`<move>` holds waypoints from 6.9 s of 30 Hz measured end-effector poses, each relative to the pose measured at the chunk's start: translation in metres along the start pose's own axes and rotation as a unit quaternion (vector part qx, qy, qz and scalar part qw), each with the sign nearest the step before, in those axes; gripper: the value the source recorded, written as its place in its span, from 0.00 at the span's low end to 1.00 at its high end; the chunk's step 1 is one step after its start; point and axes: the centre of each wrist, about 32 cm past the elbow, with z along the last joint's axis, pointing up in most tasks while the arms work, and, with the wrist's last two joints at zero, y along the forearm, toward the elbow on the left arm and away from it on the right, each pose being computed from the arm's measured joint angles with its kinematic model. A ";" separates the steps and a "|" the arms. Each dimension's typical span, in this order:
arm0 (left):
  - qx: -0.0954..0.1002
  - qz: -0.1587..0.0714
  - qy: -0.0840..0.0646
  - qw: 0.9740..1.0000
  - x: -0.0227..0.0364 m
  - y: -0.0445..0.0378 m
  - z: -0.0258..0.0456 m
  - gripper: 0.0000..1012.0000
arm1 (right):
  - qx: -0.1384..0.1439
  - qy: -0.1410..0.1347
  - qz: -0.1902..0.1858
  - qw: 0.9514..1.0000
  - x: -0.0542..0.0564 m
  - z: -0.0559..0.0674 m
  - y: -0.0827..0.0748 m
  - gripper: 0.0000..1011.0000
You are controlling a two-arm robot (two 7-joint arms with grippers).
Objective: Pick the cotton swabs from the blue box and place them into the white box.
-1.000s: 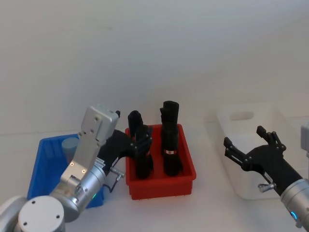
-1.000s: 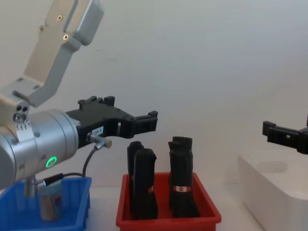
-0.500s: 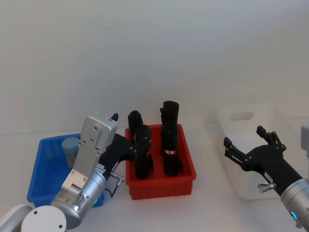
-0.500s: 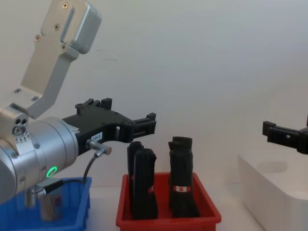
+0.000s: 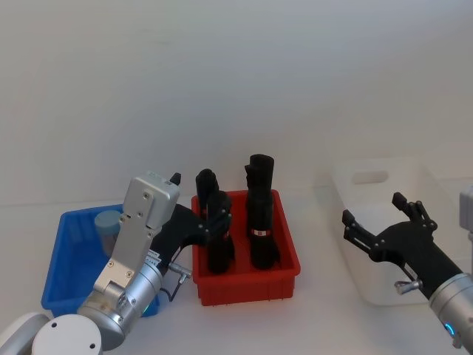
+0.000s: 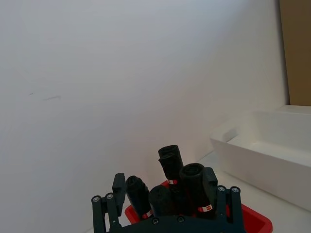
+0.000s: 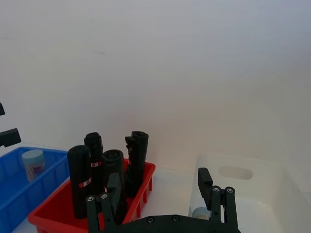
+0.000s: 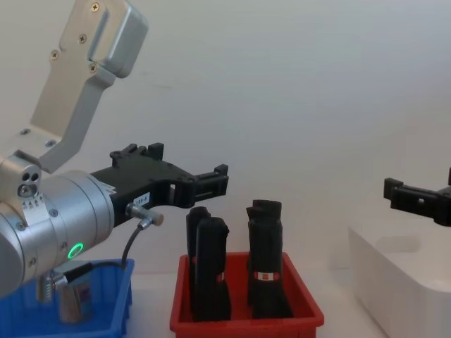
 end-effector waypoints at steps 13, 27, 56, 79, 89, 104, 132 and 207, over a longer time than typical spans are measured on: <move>0.000 0.000 0.000 1.000 0.0000 0.0000 0.0000 0.99 | -0.006 -0.004 0.026 1.000 0.009 -0.005 0.015 0.99; 0.000 0.000 0.000 1.000 0.0000 0.0000 0.0000 0.99 | -0.009 -0.012 0.075 0.997 0.018 -0.012 0.051 0.99; 0.000 0.000 0.000 1.000 0.0000 0.0000 0.0000 0.99 | -0.053 -0.013 0.165 0.985 0.029 -0.042 0.139 0.99; 0.000 0.000 0.000 1.000 0.0000 0.0000 0.0000 0.99 | -0.081 -0.011 0.205 0.975 0.029 -0.060 0.184 0.99; 0.000 0.000 0.000 1.000 0.0000 0.0000 0.0000 0.99 | -0.087 -0.012 0.223 0.971 0.028 -0.062 0.199 0.99; 0.000 0.000 0.000 1.000 0.0000 0.0000 0.0000 0.99 | -0.092 -0.004 0.245 0.965 0.024 -0.060 0.212 0.64; 0.000 0.000 0.000 1.000 0.0000 0.0000 0.0000 0.99 | -0.022 -0.007 0.195 0.981 0.035 -0.042 0.219 0.35; 0.000 0.000 0.000 1.000 0.0000 0.0000 0.0000 0.99 | -0.037 -0.014 -0.096 0.995 0.069 0.018 0.078 0.80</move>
